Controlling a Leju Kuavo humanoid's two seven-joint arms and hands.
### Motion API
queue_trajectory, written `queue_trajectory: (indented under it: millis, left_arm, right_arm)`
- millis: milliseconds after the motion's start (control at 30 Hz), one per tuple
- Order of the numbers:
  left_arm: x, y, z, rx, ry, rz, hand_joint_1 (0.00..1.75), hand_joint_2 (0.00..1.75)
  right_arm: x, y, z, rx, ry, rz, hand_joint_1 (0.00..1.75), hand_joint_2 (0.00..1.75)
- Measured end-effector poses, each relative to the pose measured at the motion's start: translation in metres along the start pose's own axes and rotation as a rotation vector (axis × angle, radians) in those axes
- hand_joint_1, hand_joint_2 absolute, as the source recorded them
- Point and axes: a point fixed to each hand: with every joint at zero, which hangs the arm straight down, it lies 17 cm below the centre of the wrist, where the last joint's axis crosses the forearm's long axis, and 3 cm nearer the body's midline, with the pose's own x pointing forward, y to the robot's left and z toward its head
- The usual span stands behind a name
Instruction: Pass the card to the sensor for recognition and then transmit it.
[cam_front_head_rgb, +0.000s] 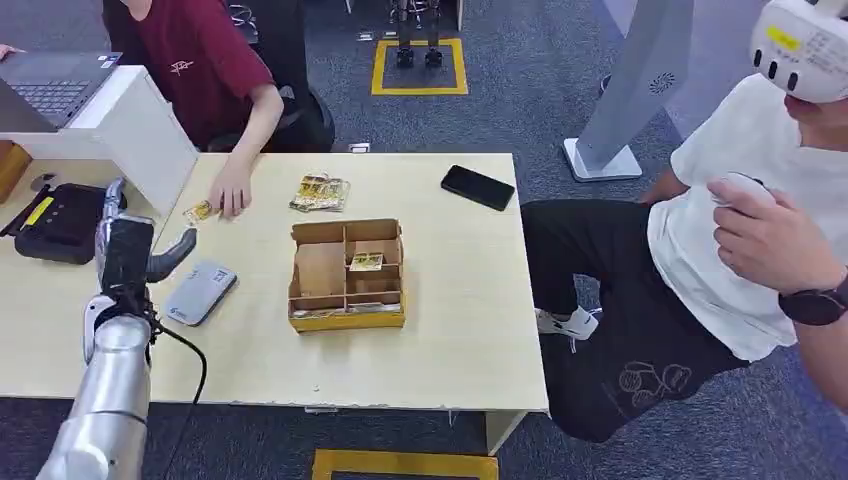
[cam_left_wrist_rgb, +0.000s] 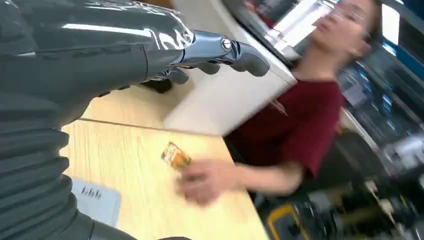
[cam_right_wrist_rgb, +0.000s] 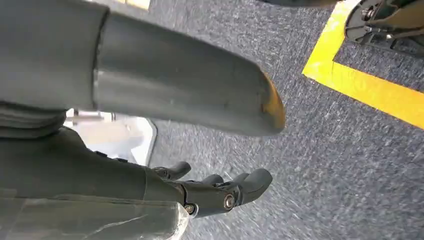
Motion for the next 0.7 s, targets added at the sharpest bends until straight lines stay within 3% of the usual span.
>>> queue_trajectory:
  millis: [233, 433, 700]
  left_arm:
    - [0.080, -0.045, 0.077, -0.232, -0.251, -0.059, 0.00, 1.75]
    - [0.103, -0.064, 0.153, -0.333, -0.417, -0.239, 0.00, 1.75]
    - [0.115, -0.089, 0.216, -0.353, -0.475, -0.333, 0.00, 1.75]
  right_arm:
    - [-0.009, 0.003, 0.001, 0.001, 0.018, -0.065, 0.00, 0.00]
    - [-0.013, 0.006, 0.002, 0.005, 0.021, -0.086, 0.00, 0.00]
    - [-0.015, 0.003, 0.001, -0.012, 0.031, -0.093, 0.00, 0.00]
